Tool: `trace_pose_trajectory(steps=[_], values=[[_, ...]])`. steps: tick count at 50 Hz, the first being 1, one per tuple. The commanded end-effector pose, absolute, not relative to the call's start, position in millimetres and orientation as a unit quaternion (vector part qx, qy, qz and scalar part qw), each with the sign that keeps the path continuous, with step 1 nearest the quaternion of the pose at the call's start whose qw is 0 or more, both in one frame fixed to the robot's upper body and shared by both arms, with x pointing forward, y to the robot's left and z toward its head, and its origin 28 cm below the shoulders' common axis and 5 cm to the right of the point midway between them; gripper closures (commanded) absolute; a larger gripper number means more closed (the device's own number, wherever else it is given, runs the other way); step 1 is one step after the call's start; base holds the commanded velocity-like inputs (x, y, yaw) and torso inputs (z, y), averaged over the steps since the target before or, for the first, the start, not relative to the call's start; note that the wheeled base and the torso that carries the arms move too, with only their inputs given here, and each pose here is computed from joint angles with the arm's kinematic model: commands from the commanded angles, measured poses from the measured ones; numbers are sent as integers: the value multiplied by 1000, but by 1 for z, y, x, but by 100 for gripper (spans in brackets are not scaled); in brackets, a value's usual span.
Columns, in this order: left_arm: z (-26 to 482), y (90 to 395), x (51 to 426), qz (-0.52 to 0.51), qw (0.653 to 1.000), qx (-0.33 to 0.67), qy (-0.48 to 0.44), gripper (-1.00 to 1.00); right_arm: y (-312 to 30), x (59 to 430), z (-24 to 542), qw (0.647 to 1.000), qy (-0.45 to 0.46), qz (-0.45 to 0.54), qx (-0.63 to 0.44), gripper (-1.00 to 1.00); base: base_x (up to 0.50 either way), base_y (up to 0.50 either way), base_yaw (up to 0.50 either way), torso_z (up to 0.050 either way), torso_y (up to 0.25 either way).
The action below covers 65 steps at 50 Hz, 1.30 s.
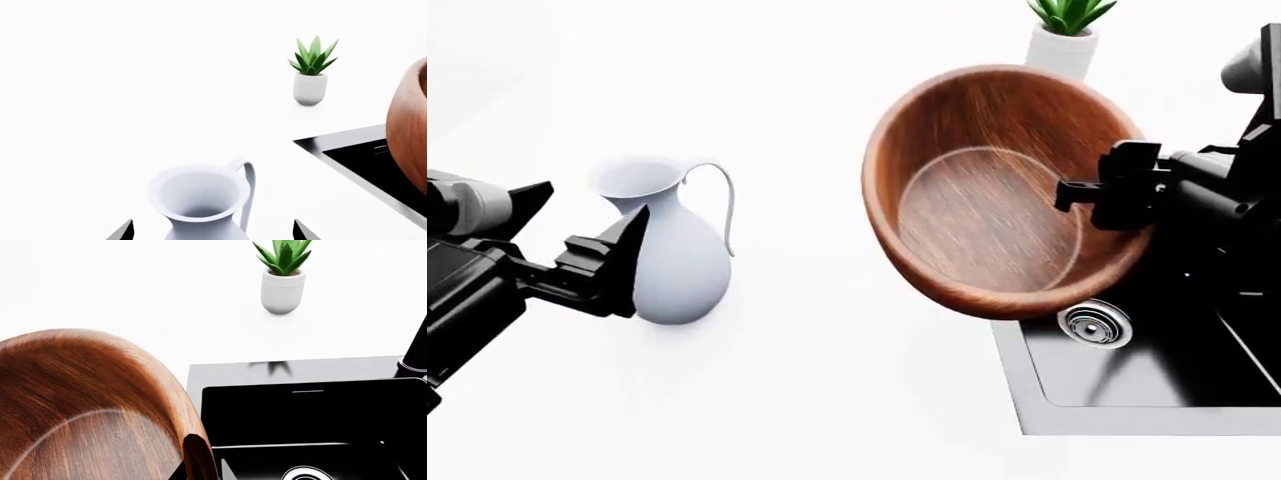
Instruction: Pick the bowl and pitcher and place them in the sink. Then turn on the water.
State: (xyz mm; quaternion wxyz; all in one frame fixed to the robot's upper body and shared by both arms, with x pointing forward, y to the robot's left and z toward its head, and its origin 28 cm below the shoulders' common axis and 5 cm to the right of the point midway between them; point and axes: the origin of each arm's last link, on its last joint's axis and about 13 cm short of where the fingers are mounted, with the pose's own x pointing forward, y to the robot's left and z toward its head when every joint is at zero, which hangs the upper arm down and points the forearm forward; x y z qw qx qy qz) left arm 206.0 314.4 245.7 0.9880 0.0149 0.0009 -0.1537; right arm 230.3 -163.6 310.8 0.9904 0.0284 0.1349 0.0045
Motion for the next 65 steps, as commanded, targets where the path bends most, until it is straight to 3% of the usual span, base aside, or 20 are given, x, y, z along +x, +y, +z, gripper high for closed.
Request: trace_pose_trajectory(steps=[1,65], values=[[246,311,215,-150,989,19,7,-100,-165,231,313,991,127,-3,29,100,0,0,0,0,10],[233,300,252,-149,988,12,35,-100,-166,228,311,992,122,-4,36,100,0,0,0,0,0]])
